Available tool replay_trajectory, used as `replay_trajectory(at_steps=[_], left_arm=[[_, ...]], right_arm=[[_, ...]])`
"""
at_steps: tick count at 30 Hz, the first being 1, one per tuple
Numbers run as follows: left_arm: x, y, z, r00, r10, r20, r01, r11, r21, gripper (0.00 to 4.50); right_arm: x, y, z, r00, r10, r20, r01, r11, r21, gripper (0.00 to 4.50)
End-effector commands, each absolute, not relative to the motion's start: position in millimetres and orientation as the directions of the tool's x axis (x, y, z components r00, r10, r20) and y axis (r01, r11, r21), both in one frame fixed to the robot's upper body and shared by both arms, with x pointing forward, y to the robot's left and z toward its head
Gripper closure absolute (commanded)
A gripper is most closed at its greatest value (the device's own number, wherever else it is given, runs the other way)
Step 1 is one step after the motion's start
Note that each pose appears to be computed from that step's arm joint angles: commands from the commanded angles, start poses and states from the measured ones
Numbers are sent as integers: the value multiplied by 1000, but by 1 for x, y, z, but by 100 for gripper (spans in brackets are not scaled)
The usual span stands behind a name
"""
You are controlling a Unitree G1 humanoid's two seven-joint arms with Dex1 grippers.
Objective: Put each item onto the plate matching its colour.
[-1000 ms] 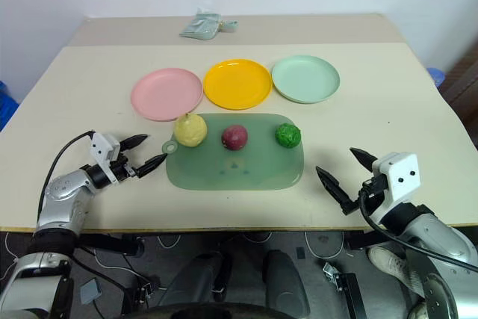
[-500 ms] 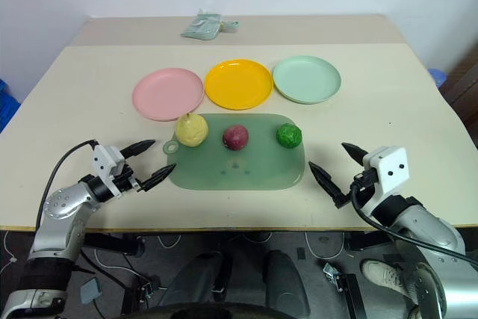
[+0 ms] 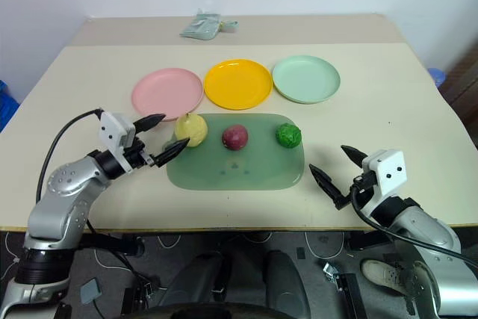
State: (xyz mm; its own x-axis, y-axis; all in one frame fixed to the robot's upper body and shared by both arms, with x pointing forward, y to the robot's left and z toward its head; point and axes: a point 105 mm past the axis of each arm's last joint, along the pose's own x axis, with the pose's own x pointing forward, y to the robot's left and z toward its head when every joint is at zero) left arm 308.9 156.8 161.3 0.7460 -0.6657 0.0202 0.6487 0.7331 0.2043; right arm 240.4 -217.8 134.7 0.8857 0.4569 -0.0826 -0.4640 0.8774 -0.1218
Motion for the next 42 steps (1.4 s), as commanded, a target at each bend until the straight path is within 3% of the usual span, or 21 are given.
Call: replay_trajectory(at_steps=[1, 16, 25, 34, 35, 38, 42], left_arm=[[311, 148, 183, 748, -663, 38, 643, 737, 210, 0], [345, 146, 195, 819, -574, -16, 572, 814, 97, 0], [337, 144, 164, 743, -650, -161, 666, 741, 83, 0], [349, 152, 137, 735, -609, -298, 653, 755, 65, 0], [351, 152, 135, 738, -605, -301, 648, 759, 64, 53], [360, 150, 134, 753, -592, -288, 631, 774, 59, 149], [364, 147, 141, 758, -605, -244, 636, 769, 67, 159]], right_arm=[[241, -214, 143, 885, 464, -42, -465, 873, -143, 4], [255, -201, 150, 872, 489, 0, -483, 861, -162, 4], [258, -199, 151, 871, 491, 6, -483, 858, -175, 4], [259, -198, 156, 875, 484, 18, -473, 862, -184, 4], [259, -198, 156, 876, 482, 19, -471, 863, -185, 0], [259, -197, 157, 878, 477, 22, -465, 865, -186, 0], [259, -197, 159, 884, 466, 28, -454, 871, -187, 0]])
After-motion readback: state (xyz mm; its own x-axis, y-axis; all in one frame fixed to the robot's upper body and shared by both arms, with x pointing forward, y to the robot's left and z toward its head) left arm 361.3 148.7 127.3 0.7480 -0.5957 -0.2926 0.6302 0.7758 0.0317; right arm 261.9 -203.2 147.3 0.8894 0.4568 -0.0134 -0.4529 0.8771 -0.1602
